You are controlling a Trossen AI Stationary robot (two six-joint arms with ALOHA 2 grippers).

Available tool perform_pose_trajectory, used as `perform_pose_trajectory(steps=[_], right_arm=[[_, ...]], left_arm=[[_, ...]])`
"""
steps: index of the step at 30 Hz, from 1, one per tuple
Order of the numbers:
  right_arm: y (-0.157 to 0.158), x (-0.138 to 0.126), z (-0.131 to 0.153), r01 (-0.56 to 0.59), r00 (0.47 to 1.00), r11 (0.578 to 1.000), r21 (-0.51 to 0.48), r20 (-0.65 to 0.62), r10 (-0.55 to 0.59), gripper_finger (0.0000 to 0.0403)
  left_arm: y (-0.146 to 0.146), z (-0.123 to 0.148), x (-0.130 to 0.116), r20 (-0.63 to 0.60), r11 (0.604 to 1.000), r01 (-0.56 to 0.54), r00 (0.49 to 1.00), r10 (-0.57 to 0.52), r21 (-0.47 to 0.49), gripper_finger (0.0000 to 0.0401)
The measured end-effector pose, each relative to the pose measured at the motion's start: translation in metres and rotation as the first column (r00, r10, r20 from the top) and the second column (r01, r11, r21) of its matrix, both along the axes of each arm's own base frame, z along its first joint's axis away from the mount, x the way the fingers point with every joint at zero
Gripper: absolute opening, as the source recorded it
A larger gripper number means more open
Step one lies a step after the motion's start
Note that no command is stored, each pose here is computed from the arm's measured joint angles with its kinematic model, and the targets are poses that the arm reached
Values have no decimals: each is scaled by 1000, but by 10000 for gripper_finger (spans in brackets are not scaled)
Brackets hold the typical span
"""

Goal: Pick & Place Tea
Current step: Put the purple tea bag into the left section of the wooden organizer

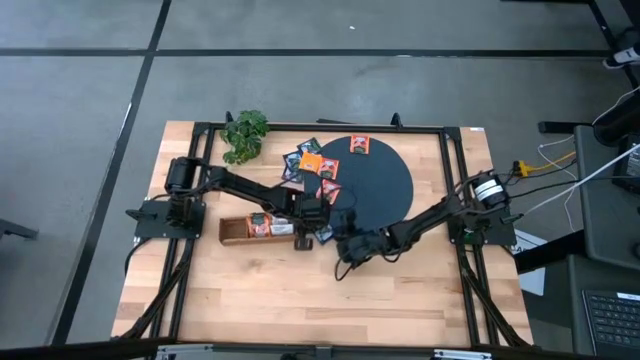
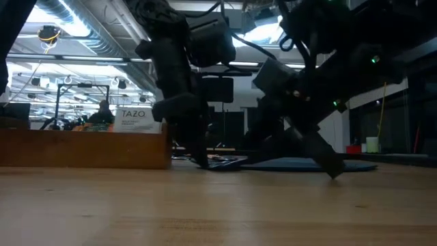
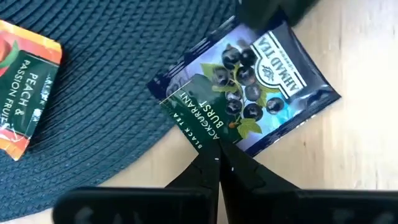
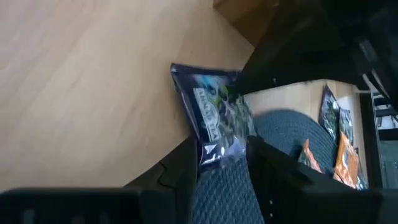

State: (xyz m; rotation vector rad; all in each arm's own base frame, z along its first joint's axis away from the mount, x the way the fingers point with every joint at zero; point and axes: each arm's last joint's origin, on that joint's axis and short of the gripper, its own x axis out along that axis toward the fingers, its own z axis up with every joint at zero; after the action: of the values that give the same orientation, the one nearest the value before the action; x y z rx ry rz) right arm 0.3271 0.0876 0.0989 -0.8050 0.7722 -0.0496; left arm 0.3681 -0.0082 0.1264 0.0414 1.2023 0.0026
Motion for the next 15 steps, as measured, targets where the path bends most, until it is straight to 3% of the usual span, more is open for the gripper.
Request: perform_pose_trajectory(steps=[9,15], right_arm=[[4,11,5,-5,1000,1000,7,14,5,138],[4,11,5,-5,1000,1000,5,8,5,85]], left_arm=[[-2,0,0,2,1000,-24,1000,24,-2,2],[-2,3,0,11,1000,-30,999,30,-7,8]])
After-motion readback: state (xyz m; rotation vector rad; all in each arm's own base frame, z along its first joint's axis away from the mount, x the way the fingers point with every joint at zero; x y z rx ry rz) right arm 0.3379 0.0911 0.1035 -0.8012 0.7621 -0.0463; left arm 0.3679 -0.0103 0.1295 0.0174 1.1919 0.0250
